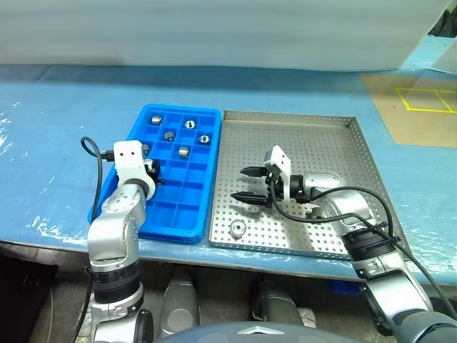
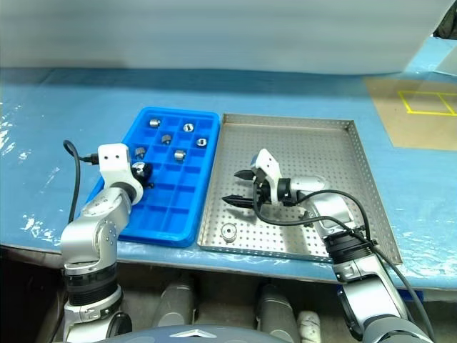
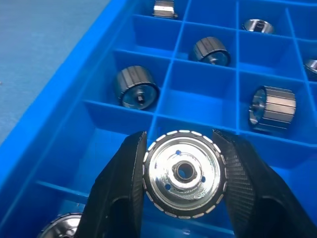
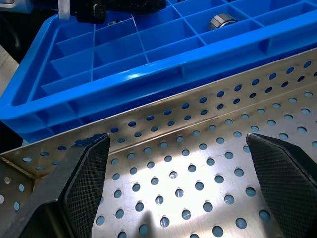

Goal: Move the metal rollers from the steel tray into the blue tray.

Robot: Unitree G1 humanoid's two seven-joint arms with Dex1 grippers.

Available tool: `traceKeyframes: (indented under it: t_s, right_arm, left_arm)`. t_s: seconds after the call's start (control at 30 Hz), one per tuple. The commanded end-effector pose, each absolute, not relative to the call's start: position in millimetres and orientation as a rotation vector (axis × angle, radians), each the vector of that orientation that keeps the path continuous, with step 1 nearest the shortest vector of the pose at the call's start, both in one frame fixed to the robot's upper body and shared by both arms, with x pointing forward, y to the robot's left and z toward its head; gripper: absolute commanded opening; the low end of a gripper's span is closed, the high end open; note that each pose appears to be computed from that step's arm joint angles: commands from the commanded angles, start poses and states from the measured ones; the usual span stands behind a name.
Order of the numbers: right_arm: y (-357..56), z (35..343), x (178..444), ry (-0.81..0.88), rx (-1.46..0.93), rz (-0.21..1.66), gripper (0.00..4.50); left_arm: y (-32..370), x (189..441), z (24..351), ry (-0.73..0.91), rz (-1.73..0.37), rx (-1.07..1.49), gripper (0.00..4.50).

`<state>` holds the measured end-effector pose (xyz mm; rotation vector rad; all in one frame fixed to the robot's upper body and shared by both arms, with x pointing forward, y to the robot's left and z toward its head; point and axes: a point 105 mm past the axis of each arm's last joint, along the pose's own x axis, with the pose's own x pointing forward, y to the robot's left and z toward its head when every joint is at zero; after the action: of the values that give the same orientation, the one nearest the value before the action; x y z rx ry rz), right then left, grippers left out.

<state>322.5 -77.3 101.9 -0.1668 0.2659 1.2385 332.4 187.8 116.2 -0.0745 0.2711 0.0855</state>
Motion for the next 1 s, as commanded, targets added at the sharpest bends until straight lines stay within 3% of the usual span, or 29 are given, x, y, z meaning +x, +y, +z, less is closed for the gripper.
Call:
traceKeyframes:
  t_s: [0.03,0.13,0.23,0.43,0.6,1.0]
  right_arm:
    - [-78.6,110.7,321.8,0.223,-0.185,1.24,4.5]
    - [-79.8,110.6,321.6,0.222,-0.184,1.231,4.5]
    - [-81.1,109.8,320.7,0.222,-0.186,1.224,4.5]
    - [-88.5,112.6,321.0,0.213,-0.185,1.18,4.5]
    - [-103.1,114.2,311.9,0.222,-0.175,1.129,4.5]
    - [-130.0,112.8,283.4,0.259,-0.184,0.996,4.5]
  left_arm:
    - [187.2,331.6,118.0,0.267,0.076,-0.056,2.07]
    - [189.9,331.3,113.3,0.292,0.083,-0.022,3.06]
    - [175.2,337.4,128.8,0.226,0.008,-0.05,4.06]
    - [119.6,344.6,158.0,0.131,-0.317,0.003,4.06]
    - [75.2,334.7,173.7,0.07,-0.652,0.07,4.06]
    - [37.6,298.6,154.0,0.166,-1.274,0.269,4.06]
